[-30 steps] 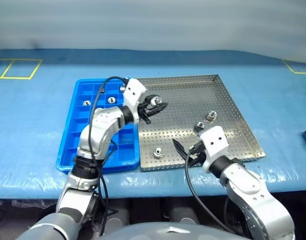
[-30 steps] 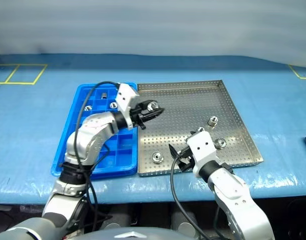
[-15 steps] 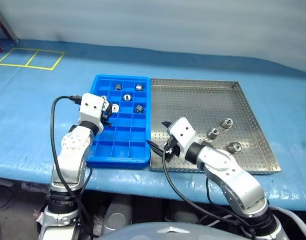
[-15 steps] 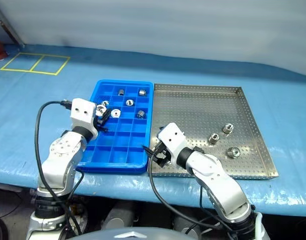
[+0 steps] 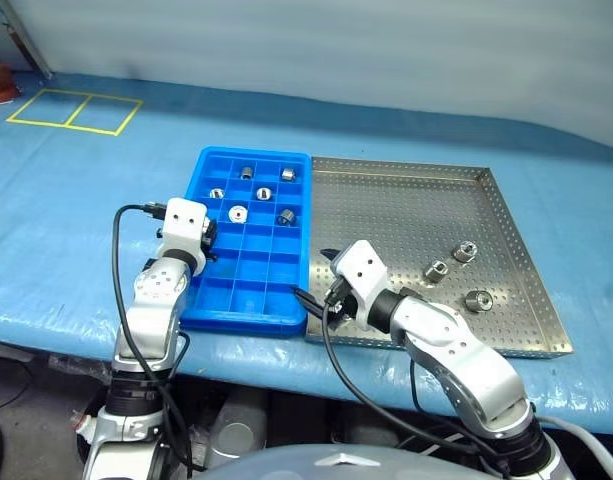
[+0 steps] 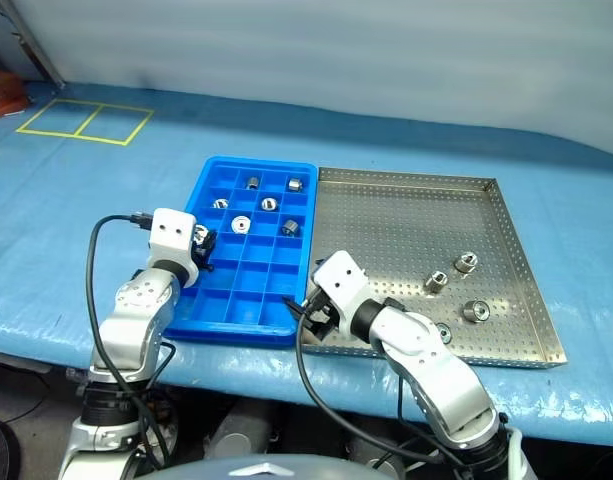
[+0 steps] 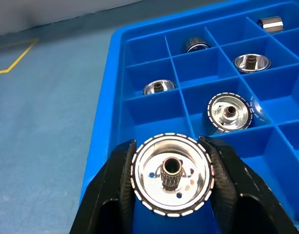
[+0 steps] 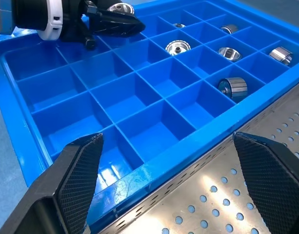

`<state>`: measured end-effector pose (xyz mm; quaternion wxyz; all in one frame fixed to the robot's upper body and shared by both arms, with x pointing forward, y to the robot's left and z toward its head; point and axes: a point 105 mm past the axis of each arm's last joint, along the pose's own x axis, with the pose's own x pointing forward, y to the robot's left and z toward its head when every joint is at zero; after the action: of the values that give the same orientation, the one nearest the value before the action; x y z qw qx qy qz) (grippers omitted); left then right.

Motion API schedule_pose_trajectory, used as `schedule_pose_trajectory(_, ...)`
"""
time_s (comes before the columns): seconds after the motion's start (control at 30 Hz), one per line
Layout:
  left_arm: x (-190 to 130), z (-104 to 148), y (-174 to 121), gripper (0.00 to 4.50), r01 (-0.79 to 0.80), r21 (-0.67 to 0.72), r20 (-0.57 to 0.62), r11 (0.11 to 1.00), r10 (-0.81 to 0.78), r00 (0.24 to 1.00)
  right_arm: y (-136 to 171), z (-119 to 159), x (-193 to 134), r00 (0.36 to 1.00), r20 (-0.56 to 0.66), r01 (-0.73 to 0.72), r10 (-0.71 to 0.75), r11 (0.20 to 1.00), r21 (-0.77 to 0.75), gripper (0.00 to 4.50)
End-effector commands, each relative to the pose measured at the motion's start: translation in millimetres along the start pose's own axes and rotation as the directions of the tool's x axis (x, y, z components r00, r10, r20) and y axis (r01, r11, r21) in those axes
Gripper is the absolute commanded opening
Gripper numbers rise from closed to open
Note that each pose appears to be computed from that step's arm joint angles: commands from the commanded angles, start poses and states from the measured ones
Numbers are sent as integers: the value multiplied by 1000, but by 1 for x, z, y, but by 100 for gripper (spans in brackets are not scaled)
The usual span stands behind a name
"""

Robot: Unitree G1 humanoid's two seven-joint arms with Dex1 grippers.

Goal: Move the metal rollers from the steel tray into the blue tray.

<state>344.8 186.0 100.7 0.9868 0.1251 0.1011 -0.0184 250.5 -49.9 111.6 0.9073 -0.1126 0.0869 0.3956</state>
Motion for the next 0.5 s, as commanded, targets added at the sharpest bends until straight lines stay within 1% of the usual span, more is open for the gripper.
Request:
schedule_pose_trajectory(0.03,3,7,6,171,-29,31,18,999,29,999,-4,13,-9,998,52,46,-45,999,-15,450)
schedule_pose_trajectory(0.07,3,9,5,171,-22,32,22,999,21,1000,-4,12,-10,997,51,55,-54,998,-13,450)
schedule_pose_trajectory(0.13,5,15,1,245,-1,21,38,1000,0,999,-7,11,-12,996,50,75,-75,997,-8,450)
schedule_pose_trajectory(0.2,5,21,-2,297,18,30,53,999,-20,998,-9,11,-15,994,50,95,-95,995,-2,450)
schedule_pose_trajectory(0.23,5,26,-4,335,28,35,67,999,-30,997,-11,10,-17,993,49,105,-105,994,-1,450)
schedule_pose_trajectory(0.33,2,50,-17,436,119,38,152,992,-124,981,-15,9,-24,989,44,144,-144,990,4,450)
schedule_pose_trajectory(0.37,0,56,-23,446,156,37,175,987,-160,971,-16,9,-27,987,42,154,-154,988,6,450)
schedule_pose_trajectory(0.4,-2,63,-30,446,204,27,198,979,-205,958,-18,8,-30,985,38,166,-166,986,8,450)
schedule_pose_trajectory(0.43,-5,71,-42,446,291,8,228,957,-285,931,-21,6,-35,982,30,185,-185,983,9,450)
schedule_pose_trajectory(0.5,-11,85,-65,446,448,21,270,894,-437,858,-26,2,-44,974,10,224,-224,975,8,450)
